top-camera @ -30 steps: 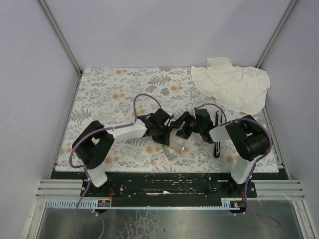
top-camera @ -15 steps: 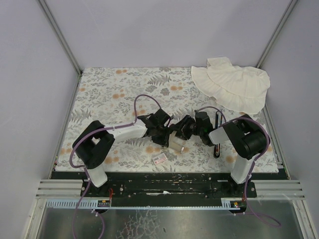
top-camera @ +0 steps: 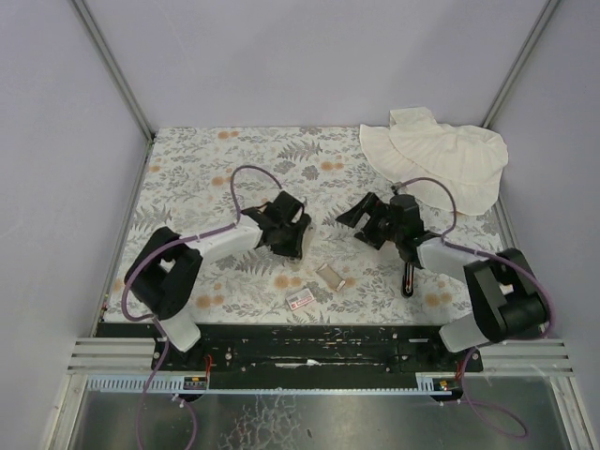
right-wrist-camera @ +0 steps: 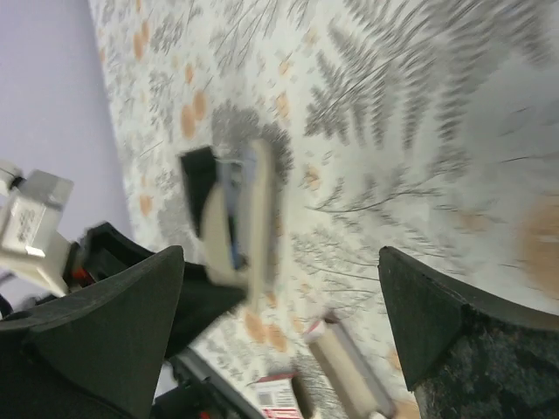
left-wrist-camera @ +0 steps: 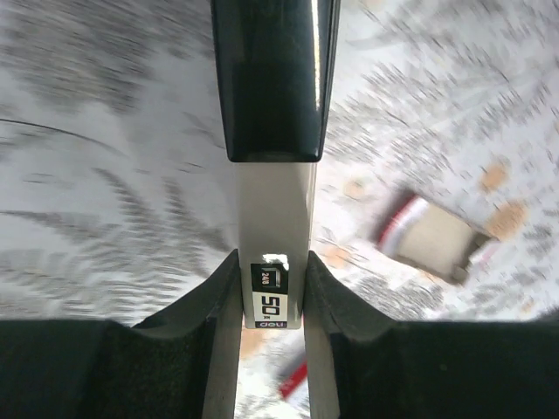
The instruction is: Load the staples into the stapler
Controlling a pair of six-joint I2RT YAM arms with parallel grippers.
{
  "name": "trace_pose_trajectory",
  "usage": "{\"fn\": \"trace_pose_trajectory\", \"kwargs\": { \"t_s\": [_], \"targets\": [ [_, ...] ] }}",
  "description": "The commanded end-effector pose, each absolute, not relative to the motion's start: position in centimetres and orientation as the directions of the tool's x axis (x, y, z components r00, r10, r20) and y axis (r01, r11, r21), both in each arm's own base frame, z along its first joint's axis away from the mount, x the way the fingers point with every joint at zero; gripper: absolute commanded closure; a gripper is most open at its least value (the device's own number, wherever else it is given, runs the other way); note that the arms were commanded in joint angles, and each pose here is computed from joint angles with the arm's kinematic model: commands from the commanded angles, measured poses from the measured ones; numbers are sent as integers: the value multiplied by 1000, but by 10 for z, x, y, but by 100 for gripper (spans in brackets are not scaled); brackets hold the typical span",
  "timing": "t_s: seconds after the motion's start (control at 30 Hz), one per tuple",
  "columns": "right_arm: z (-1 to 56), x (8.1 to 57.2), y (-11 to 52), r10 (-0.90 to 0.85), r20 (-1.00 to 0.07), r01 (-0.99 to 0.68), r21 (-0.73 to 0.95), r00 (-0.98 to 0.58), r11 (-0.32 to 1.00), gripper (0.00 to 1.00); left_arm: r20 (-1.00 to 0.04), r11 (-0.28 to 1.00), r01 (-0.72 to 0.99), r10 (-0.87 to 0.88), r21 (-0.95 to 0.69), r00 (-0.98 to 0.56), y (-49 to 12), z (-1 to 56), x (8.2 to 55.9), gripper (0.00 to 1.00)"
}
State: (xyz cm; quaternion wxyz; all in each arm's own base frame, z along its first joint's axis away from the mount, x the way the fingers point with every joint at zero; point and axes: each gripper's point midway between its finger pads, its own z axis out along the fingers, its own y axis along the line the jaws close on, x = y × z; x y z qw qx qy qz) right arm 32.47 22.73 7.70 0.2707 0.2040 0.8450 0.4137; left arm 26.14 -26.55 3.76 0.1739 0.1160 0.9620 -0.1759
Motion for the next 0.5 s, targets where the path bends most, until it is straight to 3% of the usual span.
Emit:
{"fn": "trace_pose_trajectory", "kwargs": {
  "t_s": [0.0,0.13,0.27,0.3,0.33,0.47],
  "targets": [
    [99,335,169,533,-485,95,671,-693,735,1,-487,951,227,99,-211,-868,-216,61,312,100],
    [115,330,120,471,-605,118,529,-641,840,1,-477,986,116,45,-119,-878,-159,54,346,100],
    [109,319,82,447,-631,200,425,-634,883,1,-448,992,-8,-63,-125,-892,-118,48,375,97],
    [107,317,73,444,-636,221,401,-632,889,1,-448,993,-25,-76,-119,-891,-112,48,380,88],
    [104,315,65,435,-643,241,370,-630,897,1,-446,993,-36,-82,-110,-891,-106,48,383,74],
    [94,310,38,400,-657,309,257,-639,916,1,-452,994,-42,-83,-100,-888,-99,53,386,42]
  ]
}}
